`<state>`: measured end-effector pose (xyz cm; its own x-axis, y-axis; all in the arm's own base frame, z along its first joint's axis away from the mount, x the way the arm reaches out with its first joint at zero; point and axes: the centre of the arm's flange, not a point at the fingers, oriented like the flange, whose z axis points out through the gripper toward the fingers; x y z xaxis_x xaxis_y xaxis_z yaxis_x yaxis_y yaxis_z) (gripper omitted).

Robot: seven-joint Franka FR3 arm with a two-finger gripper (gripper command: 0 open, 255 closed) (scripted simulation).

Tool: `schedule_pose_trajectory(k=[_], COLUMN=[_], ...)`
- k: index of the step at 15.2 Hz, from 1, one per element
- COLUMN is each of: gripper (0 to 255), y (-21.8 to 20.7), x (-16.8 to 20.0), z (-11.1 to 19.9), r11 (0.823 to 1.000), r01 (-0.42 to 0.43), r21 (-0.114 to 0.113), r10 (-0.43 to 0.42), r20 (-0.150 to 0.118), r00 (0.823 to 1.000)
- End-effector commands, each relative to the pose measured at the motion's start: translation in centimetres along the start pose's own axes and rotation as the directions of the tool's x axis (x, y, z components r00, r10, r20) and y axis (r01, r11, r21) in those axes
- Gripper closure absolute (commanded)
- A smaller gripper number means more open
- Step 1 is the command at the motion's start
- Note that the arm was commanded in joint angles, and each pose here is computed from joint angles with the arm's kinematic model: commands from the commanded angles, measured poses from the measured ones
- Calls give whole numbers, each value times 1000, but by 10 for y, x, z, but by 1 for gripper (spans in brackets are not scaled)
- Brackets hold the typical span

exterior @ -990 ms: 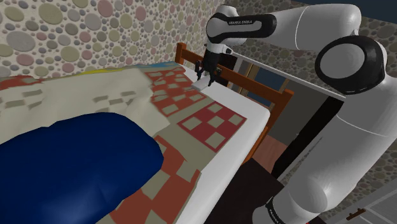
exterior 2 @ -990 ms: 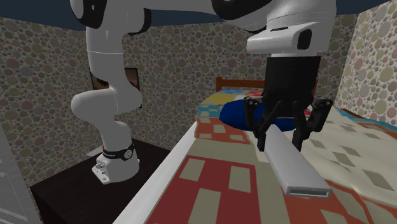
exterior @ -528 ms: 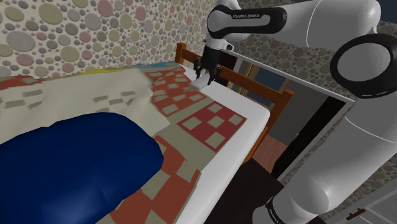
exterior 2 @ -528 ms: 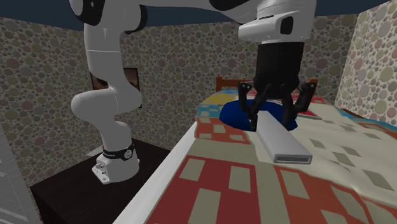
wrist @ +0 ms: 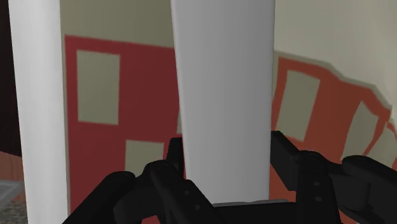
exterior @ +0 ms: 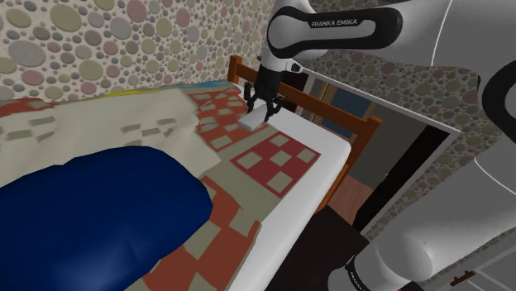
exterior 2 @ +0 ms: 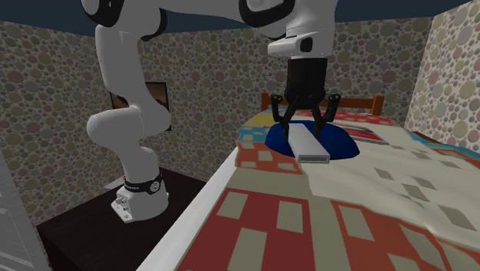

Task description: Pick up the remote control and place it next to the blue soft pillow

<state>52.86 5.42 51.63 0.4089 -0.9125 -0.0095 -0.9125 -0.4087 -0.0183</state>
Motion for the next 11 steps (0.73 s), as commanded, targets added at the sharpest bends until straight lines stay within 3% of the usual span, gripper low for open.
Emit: schedule_pose_trajectory(k=[1, 11], gripper=[255, 255], y=[6, 33], x=[-28, -158], z=[1, 2], r11=[1000, 1000], r01=[-1, -1], r21=[0, 0], r10=[1, 1], r20=[-1, -1], r00=[1000, 1000])
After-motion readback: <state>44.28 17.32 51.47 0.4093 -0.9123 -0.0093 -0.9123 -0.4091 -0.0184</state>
